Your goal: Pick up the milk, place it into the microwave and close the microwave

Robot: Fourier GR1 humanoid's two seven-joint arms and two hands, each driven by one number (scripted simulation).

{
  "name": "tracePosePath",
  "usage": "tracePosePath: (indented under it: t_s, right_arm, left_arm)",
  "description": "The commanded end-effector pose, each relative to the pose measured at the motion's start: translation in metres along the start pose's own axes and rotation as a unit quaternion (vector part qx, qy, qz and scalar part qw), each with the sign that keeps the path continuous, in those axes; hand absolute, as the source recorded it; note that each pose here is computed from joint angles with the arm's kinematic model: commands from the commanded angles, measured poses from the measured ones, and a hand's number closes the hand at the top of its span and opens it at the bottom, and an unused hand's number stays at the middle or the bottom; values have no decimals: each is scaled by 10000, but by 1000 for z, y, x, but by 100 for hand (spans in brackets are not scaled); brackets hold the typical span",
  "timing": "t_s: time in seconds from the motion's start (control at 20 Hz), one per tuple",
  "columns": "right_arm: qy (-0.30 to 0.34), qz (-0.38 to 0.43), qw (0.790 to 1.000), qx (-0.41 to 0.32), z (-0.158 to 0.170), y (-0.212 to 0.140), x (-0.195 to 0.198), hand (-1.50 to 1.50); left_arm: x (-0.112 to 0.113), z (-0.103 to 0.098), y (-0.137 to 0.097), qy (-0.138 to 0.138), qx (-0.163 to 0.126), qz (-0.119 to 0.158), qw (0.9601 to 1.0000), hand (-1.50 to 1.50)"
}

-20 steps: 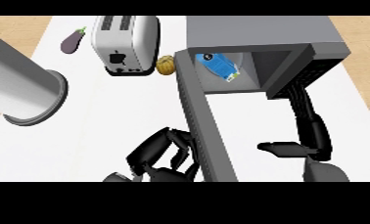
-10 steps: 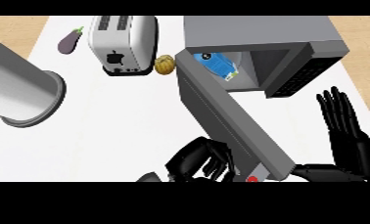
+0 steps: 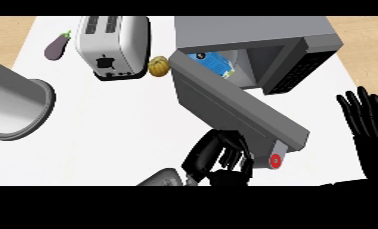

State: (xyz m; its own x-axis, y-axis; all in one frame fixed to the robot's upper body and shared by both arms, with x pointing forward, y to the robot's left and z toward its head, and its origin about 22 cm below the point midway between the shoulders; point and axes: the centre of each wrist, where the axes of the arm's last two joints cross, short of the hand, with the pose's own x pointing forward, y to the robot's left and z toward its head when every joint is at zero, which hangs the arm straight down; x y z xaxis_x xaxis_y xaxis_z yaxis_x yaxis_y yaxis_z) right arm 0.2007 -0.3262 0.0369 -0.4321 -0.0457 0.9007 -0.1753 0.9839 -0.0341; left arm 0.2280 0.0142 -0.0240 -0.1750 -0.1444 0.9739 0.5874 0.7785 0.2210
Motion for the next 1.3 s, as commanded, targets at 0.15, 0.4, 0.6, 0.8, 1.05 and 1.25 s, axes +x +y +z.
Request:
tracePosePath:
  t_s: [0.15, 0.4, 0.6, 0.8, 1.05, 1.25]
  right_arm:
    - [-209, -350, 9950, 914, -20, 11, 21, -150]
    - [-239, -343, 9920, 1193, -30, 2, 36, -150]
    - [-347, -585, 9886, 1341, -29, 10, 40, -150]
    - [-389, -755, 9867, 1390, -32, 9, 44, -150]
    - [-487, -863, 9837, 1499, -39, 12, 51, -150]
    - [-494, -786, 9829, 1588, -43, 4, 60, -150]
  left_arm:
    - [23, -28, 4, -488, 535, 57, 9974, 150]
    - [35, -53, 23, -520, 880, 71, 9947, 150]
    - [43, -71, 40, -403, 1275, 214, 9908, 150]
    - [49, -85, 51, -267, 1588, 242, 9866, 150]
    - [64, -97, 69, -599, 2061, 812, 9733, 150]
    - [68, -104, 79, -670, 2237, 928, 9679, 150]
